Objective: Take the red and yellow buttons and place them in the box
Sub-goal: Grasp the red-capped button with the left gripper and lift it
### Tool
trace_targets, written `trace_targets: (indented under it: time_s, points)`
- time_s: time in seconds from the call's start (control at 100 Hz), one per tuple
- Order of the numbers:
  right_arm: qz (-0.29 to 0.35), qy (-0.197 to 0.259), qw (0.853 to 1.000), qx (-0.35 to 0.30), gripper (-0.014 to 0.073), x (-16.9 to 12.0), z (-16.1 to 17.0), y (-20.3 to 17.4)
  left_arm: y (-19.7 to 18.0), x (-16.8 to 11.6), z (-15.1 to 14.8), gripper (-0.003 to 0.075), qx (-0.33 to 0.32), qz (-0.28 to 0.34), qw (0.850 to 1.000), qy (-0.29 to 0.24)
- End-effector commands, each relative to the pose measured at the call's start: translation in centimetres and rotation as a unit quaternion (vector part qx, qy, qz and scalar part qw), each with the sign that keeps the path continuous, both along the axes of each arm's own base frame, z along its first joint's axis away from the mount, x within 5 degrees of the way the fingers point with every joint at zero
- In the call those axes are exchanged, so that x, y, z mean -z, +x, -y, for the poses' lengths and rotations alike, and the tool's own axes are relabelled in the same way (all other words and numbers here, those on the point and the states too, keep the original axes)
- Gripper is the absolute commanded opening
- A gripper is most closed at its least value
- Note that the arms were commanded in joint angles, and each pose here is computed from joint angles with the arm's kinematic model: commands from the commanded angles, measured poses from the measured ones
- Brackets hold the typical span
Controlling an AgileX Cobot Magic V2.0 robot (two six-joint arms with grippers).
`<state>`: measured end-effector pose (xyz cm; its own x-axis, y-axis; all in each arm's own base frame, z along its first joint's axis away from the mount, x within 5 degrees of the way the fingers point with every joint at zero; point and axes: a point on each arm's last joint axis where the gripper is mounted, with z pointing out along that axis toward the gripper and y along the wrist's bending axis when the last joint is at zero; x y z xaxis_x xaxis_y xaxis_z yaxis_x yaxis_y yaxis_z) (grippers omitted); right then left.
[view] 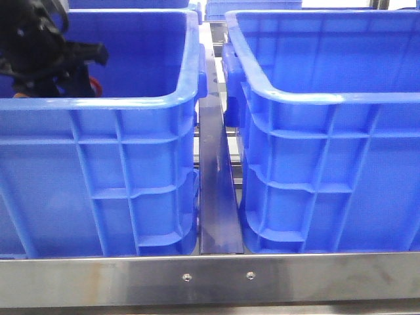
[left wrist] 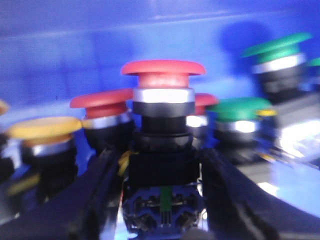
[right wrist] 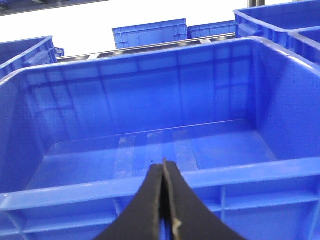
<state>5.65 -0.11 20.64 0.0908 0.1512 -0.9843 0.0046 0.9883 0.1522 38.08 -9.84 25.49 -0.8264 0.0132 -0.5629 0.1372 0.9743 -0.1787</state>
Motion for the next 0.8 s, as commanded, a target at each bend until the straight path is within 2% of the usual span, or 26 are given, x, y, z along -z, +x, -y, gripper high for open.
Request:
trace_targets:
  time_s: [0.0,0.15,0.42,0.64,0.79]
  points:
    - [0.067,-0.006,0.998,0.002,-0.0069,-1.6,0.0,-0.5,-1.3,-4.8,0.0,-0.0019,0.0,0.074,0.997,-0.024]
    - [0.067,-0.006,0.998,0.002,-0.0069,-1.6,0.0,-0.5,-4.0,-7.0,-0.1,-0.0019,0.01,0.102,0.994,-0.026]
    - [0.067,-0.006,0.998,0.002,-0.0069,-1.6,0.0,-0.5,-11.4,-8.7,0.9,-0.0019,0.061,0.143,0.987,-0.033]
    - [0.067,-0.006,0.998,0.002,-0.0069,-1.6,0.0,-0.5,-18.4,-11.2,2.1,-0.0019,0.151,0.203,0.966,-0.052]
    - [0.067,-0.006,0.998,0.002,-0.0069,-1.6,0.0,-0.5,-21.7,-12.7,2.3,-0.0019,0.193,0.23,0.951,-0.073]
